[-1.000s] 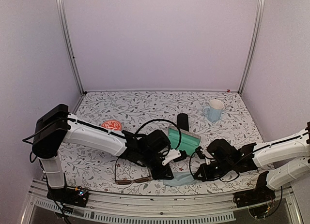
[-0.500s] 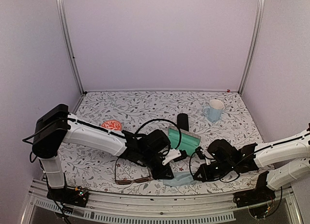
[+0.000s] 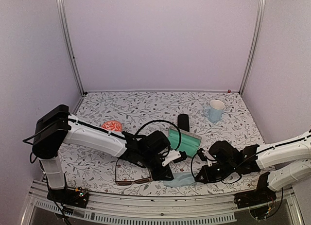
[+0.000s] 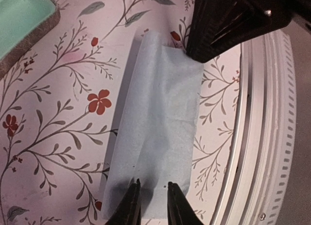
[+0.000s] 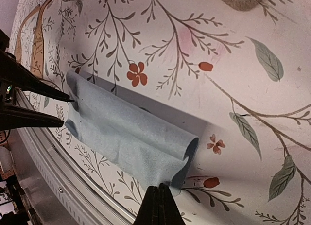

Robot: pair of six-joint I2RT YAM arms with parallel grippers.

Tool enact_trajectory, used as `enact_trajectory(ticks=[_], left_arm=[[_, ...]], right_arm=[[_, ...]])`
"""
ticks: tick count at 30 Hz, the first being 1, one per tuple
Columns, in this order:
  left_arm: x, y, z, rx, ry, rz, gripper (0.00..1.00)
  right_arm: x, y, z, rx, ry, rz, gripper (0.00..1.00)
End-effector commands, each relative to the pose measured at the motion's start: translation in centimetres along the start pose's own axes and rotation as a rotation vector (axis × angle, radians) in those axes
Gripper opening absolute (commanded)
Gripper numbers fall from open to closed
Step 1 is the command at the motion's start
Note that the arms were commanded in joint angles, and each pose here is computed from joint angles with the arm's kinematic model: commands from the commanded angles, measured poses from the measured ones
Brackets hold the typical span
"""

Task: Organize the sunglasses
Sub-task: Adjust the folded cleaning cloth at the center of the board.

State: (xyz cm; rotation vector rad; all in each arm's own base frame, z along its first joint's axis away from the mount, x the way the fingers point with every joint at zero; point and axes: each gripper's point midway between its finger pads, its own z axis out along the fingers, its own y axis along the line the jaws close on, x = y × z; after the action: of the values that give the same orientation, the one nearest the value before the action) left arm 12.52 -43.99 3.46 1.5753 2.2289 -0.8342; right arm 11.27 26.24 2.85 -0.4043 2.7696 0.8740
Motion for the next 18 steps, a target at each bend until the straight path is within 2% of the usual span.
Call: enact_trajectory(ticks=[1,11,18], left_arm=[[-0.06,0.22,-0.59,-0.005,-0.013,-0.002,0.21],[0.26,0.31,-0.88,-0.016,-0.008,-0.004,0.21],[0.3,0.22,-1.3,-0.018,-0.003,0.001,0.21]], right_arm=[[0.66,-0.23,-0.24,0.006,0.01,-0.002,0.0],[1.18,-0.78,0.25,0.026,0.029,-0.003,0.0],[0.95,-1.11,0.1,0.056,0.024,-0.002,0.14]])
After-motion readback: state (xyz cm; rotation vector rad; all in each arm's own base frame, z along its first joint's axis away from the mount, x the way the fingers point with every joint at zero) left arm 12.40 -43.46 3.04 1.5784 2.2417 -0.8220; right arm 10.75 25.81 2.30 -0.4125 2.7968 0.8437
